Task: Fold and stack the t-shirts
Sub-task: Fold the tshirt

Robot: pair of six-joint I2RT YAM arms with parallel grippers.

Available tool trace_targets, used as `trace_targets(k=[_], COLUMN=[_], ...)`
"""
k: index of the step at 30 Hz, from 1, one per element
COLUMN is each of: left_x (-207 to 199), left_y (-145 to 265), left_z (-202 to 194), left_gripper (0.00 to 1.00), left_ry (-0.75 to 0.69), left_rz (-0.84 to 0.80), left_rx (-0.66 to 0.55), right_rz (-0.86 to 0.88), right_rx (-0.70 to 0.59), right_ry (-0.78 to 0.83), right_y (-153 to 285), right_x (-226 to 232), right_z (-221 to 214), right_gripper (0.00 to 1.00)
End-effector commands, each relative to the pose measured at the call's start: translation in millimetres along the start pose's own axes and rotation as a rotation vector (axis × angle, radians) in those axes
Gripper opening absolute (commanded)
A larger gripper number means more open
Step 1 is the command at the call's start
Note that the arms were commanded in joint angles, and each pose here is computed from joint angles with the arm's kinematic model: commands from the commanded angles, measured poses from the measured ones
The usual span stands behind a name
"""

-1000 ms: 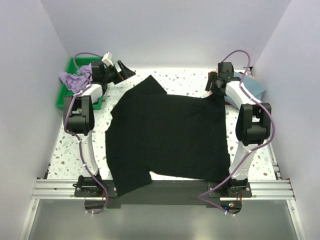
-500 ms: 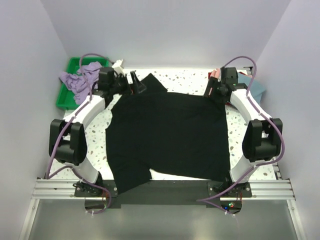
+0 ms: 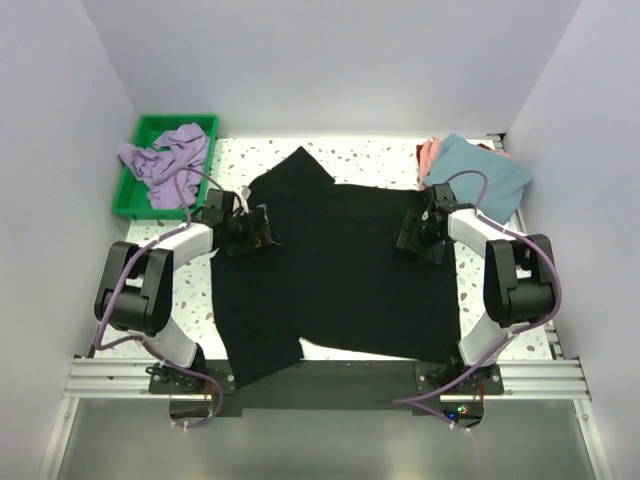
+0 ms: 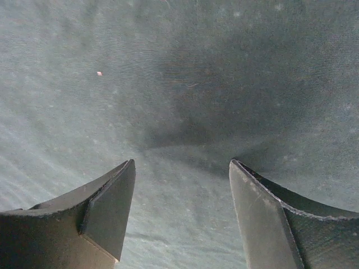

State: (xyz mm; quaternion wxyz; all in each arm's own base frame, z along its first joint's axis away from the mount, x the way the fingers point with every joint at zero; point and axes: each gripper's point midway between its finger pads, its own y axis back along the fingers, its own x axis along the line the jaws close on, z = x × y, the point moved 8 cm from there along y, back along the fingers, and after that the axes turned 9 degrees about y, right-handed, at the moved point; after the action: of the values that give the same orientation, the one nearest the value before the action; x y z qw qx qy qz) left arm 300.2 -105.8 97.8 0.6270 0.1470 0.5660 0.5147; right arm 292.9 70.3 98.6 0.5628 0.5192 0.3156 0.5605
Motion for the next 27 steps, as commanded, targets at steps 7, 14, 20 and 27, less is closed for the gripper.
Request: trace_targets(k=[7, 14, 20, 27], left_x=[16, 15, 11, -4], left_y=[-26, -52, -69, -85], left_z=[13, 41, 68, 107], left_gripper=[1.00, 1.00, 1.00, 1.00], left_ry=[0.016, -0.022, -0.033, -0.077], left_rz=[0.054, 0.095, 0.107, 0.103], left_rx=[-0.001, 0.023, 0.030, 0.005], right_rz=[0.004, -0.072, -0.092, -0.113], right_rx=[0.050, 0.078, 0.079, 0.079], right_ry=[-0.062, -0.071, -0.077, -0.092], right_y=[-16, -31, -43, -50], right_x=[3, 1, 8, 13], right_z=[1, 17, 43, 71], right_gripper=[0.71, 0.70, 0.70, 0.70])
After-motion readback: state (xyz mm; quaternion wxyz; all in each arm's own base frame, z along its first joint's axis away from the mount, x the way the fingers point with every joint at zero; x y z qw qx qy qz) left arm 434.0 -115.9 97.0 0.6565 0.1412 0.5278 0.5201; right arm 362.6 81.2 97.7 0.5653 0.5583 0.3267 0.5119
